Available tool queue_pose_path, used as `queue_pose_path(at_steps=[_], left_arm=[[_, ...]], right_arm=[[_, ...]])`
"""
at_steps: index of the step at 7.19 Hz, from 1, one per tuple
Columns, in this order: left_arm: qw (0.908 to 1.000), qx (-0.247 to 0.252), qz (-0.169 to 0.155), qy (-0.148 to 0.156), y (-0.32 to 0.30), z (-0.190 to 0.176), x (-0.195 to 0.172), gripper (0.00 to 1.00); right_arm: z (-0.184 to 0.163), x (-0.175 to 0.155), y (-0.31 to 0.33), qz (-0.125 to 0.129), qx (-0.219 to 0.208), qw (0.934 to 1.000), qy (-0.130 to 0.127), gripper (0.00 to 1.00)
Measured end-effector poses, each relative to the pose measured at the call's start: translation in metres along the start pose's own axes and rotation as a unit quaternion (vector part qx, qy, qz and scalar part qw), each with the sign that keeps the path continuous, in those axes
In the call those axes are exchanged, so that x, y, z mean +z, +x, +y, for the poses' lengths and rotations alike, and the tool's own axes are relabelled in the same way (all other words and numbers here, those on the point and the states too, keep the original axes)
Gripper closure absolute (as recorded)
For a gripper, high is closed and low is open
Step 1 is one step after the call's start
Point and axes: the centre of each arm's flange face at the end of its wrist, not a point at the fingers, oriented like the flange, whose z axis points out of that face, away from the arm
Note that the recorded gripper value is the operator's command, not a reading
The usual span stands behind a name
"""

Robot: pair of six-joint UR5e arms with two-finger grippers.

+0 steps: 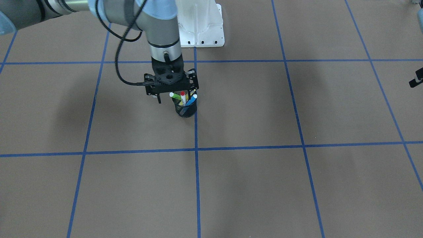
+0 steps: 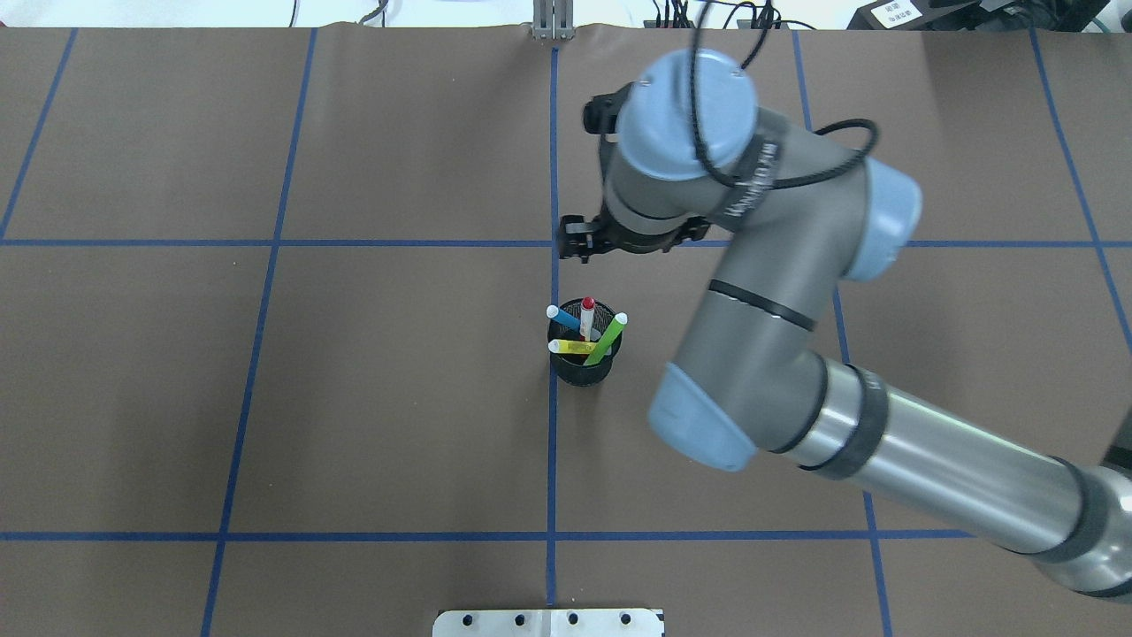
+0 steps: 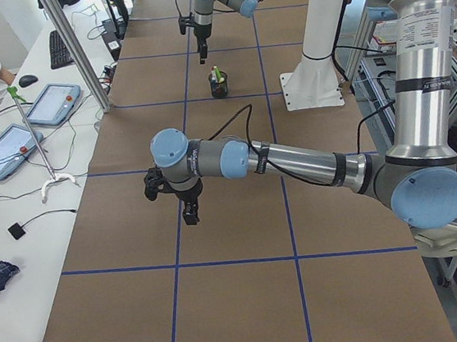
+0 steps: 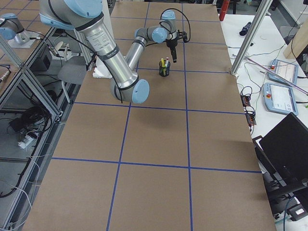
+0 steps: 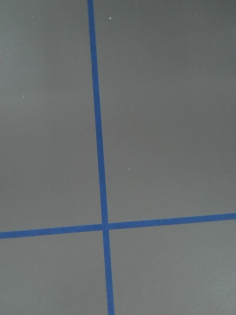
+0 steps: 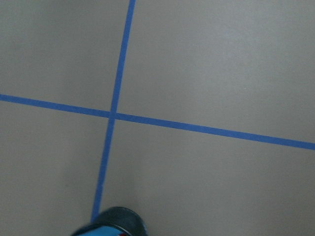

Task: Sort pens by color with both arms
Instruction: 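Move the right gripper over the black mesh pen cup, then lower the right gripper into the cup and grasp the blue marker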

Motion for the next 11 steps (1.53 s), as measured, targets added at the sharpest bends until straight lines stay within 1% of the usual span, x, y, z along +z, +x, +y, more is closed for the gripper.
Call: queue_pose_path(at_steps=[1,2,3,5,7,8,9,11], left_arm=[[1.0,-0.002,0.0,0.0,0.0,0.0,0.0,0.0],[1.0,-0.008,0.001,0.001,0.001,0.0,0.0,0.0],[0.9999,-0.016,0.001,0.002,0.002,0.0,-0.001,0.0],[0.9998,-0.022,0.001,0.003,0.004,0.0,-0.002,0.0],[0.9997,-0.022,0.002,0.004,0.004,0.0,-0.003,0.0],[0.9997,-0.022,0.002,0.004,0.005,0.0,-0.003,0.0],[0.9997,-0.022,0.002,0.004,0.005,0.0,-0.003,0.0],[0.9997,-0.022,0.002,0.004,0.005,0.0,-0.003,0.0]], right_arm=[[-0.004,0.006,-0.052,0.028,0.009,0.9995,-0.013,0.13],[0.005,0.015,-0.091,0.052,0.017,0.9983,-0.018,0.22],[0.016,0.026,-0.113,0.07,0.024,0.9971,-0.02,0.28],[0.027,0.038,-0.121,0.104,0.031,0.9936,-0.032,0.31],[0.03,0.039,-0.117,0.141,0.03,0.9885,-0.047,0.33],[0.031,0.041,-0.113,0.154,0.029,0.9863,-0.052,0.33],[0.032,0.044,-0.11,0.162,0.027,0.9849,-0.054,0.36],[0.033,0.05,-0.105,0.171,0.026,0.9834,-0.057,0.43]])
